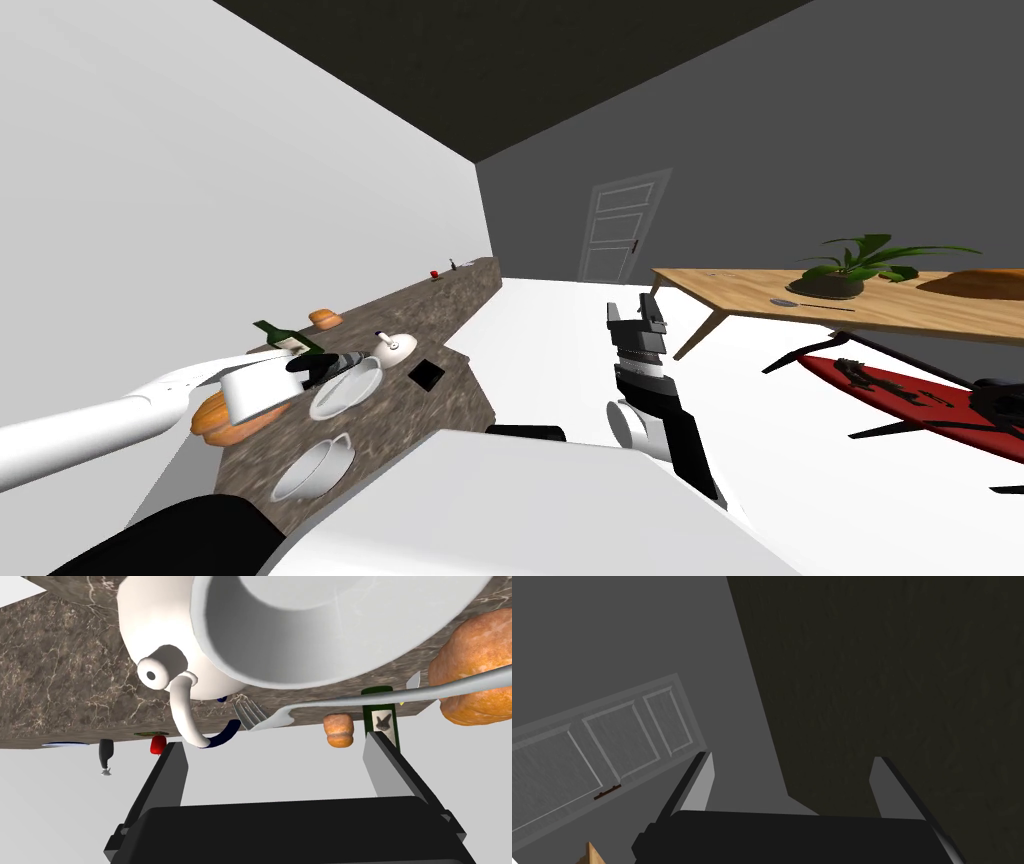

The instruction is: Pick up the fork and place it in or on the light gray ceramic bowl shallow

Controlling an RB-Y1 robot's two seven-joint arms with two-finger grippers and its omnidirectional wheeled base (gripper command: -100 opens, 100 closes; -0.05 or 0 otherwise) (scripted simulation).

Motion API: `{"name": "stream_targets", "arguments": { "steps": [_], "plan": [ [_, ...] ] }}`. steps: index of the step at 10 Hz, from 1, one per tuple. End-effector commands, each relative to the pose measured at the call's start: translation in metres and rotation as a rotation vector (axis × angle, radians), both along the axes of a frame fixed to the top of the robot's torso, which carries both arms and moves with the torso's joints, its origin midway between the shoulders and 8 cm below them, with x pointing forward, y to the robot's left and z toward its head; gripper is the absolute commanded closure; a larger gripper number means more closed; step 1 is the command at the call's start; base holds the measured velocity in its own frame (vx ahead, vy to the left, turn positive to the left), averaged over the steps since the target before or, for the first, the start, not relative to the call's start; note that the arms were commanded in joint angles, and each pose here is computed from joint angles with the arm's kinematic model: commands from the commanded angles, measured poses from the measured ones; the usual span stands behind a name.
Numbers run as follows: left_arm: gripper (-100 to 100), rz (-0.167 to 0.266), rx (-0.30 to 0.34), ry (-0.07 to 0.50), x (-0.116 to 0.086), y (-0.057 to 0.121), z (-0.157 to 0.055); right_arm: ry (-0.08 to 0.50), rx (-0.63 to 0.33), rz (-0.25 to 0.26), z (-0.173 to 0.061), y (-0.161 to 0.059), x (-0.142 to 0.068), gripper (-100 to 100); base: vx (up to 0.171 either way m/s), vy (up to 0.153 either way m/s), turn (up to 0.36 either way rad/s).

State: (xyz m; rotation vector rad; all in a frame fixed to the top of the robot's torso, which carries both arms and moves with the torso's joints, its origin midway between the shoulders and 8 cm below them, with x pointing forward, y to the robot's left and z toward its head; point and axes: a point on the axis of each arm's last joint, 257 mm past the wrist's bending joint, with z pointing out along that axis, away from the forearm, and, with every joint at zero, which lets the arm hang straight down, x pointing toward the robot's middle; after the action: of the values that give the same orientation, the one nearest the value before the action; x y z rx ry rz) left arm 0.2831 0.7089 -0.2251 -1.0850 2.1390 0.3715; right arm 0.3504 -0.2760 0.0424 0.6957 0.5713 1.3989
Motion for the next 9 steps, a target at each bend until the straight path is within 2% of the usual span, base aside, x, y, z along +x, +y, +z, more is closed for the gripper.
{"name": "stream_targets", "arguments": {
  "steps": [1,3,4,5,7,9],
  "plan": [
    [-100,0.000,0.000,0.000,0.000,0.000,0.000,0.000,0.000,0.000,0.000,0.000,0.000,0,0.000,0.000,0.000],
    [-100,0.000,0.000,0.000,0.000,0.000,0.000,0.000,0.000,0.000,0.000,0.000,0.000,0,0.000,0.000,0.000],
    [0,0.000,0.000,0.000,0.000,0.000,0.000,0.000,0.000,0.000,0.000,0.000,0.000,0,0.000,0.000,0.000],
    [-100,-0.015,0.012,-0.006,0.018,-0.006,0.015,0.000,0.000,0.000,0.000,0.000,0.000,0,-0.010,-0.008,0.094],
    [-100,-0.032,0.023,-0.011,0.037,-0.014,0.029,0.000,0.000,0.000,0.000,0.000,0.000,0,-0.023,-0.011,0.111],
    [-100,-0.032,0.023,-0.011,0.037,-0.014,0.029,0.000,0.000,0.000,0.000,0.000,0.000,0,-0.006,0.004,-0.002]
  ]
}}
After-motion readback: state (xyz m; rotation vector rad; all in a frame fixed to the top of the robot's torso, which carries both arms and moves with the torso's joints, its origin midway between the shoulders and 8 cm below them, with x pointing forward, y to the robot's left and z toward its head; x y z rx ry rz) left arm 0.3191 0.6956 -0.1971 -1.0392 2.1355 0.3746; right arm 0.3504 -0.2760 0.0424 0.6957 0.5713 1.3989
